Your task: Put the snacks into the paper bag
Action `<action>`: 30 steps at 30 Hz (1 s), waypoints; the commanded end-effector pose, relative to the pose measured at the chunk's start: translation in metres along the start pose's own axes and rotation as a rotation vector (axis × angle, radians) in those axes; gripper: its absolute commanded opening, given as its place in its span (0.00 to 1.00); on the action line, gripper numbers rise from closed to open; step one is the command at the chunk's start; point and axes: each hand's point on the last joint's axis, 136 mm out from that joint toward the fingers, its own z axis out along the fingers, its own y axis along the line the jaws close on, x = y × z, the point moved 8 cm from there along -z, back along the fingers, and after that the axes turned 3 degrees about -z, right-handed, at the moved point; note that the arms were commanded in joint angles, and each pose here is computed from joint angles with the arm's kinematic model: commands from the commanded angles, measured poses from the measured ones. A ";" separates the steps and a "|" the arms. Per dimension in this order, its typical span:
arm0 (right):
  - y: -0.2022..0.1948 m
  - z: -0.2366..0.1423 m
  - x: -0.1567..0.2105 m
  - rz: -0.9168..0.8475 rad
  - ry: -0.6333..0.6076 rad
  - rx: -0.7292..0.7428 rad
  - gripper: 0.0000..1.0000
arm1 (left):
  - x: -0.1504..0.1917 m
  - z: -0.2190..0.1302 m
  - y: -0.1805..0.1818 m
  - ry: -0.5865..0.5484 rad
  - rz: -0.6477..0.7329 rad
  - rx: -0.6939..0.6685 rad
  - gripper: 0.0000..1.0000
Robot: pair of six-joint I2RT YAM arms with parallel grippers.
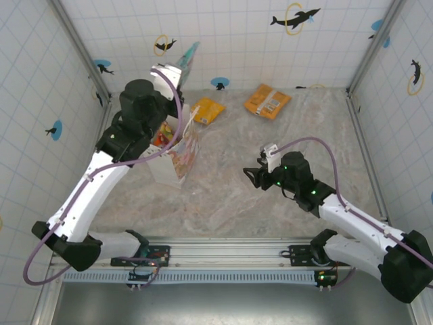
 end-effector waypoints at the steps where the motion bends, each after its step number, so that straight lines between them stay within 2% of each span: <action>1: 0.003 0.004 -0.006 0.002 -0.012 -0.015 0.69 | 0.010 -0.001 0.016 0.107 0.023 -0.106 0.00; 7: 0.004 0.009 0.000 0.012 0.032 -0.023 0.69 | 0.029 0.000 0.025 0.225 -0.041 -0.103 0.00; 11: 0.007 0.010 0.000 0.012 0.037 -0.039 0.69 | 0.047 0.008 0.017 0.362 -0.050 -0.052 0.00; 18: 0.007 0.010 -0.002 0.014 0.031 -0.039 0.69 | 0.081 0.019 0.005 0.528 -0.043 -0.011 0.02; 30: 0.008 0.016 -0.002 0.021 0.054 -0.049 0.70 | 0.094 0.013 0.001 0.714 -0.094 -0.008 0.02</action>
